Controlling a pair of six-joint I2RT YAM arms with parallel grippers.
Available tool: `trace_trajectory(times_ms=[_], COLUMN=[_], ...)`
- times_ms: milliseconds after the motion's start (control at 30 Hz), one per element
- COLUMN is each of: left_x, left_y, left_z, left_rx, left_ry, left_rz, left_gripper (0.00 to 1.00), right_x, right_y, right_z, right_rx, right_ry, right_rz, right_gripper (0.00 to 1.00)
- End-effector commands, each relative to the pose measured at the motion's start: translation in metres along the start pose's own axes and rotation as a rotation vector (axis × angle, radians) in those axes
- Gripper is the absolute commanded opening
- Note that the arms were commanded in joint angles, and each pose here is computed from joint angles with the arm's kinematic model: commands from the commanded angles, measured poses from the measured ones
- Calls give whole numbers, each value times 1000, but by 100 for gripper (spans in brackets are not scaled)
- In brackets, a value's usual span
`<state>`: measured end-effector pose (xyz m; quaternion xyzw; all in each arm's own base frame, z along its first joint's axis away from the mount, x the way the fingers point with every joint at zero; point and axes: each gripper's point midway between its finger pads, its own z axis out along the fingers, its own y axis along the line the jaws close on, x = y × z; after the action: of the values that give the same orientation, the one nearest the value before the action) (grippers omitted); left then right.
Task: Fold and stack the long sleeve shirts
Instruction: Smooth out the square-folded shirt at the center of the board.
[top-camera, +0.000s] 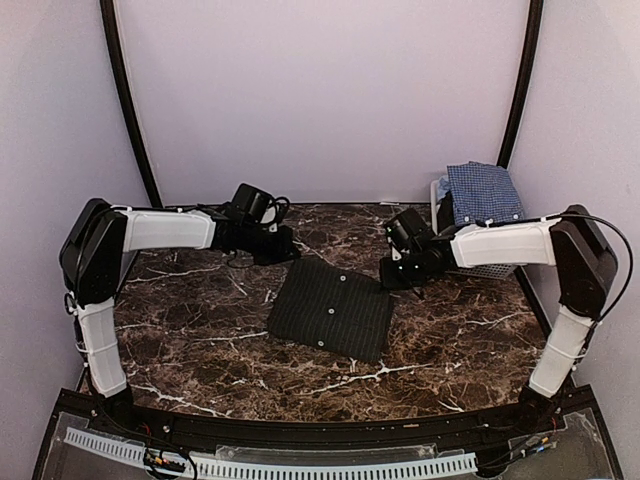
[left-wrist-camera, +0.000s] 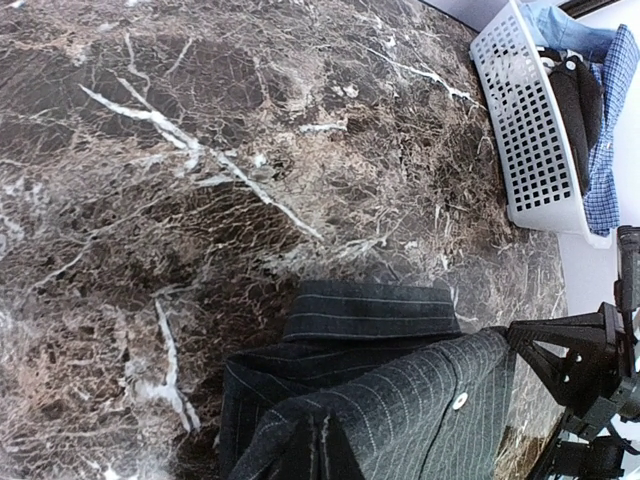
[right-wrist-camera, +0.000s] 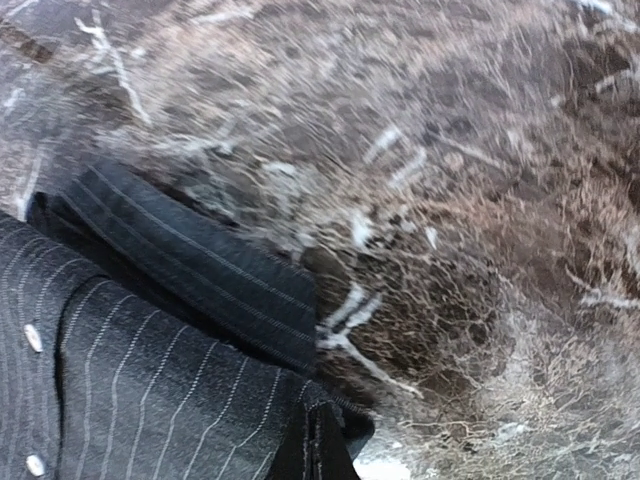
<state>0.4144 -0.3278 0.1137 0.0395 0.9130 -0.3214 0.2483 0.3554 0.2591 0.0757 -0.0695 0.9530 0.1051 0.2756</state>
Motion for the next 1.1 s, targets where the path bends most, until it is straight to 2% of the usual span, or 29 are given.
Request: trace_trajectory(times_ms=[0, 300, 533, 700, 900, 1067], left_x=[-5, 2, -4, -9, -9, -4], left_y=[-15, -7, 11, 20, 43, 56], left_z=[10, 24, 18, 14, 15, 19], left_rx=[41, 1, -107, -147, -160, -117], left_ry=[1, 23, 1, -20, -21, 0], left_rz=[34, 20, -24, -48, -129, -192], left_gripper=[0, 0, 0, 0, 0, 0], right_x=[18, 34, -16, -57, -68, -55], right_y=[-17, -5, 19, 31, 19, -6], right_z=[21, 49, 57, 37, 10, 16], right_rx=[39, -35, -41, -37, 7, 44], right_ry=[38, 90, 40, -26, -70, -45], right_rz=[45, 35, -50, -78, -72, -33], right_gripper=[0, 0, 0, 0, 0, 0])
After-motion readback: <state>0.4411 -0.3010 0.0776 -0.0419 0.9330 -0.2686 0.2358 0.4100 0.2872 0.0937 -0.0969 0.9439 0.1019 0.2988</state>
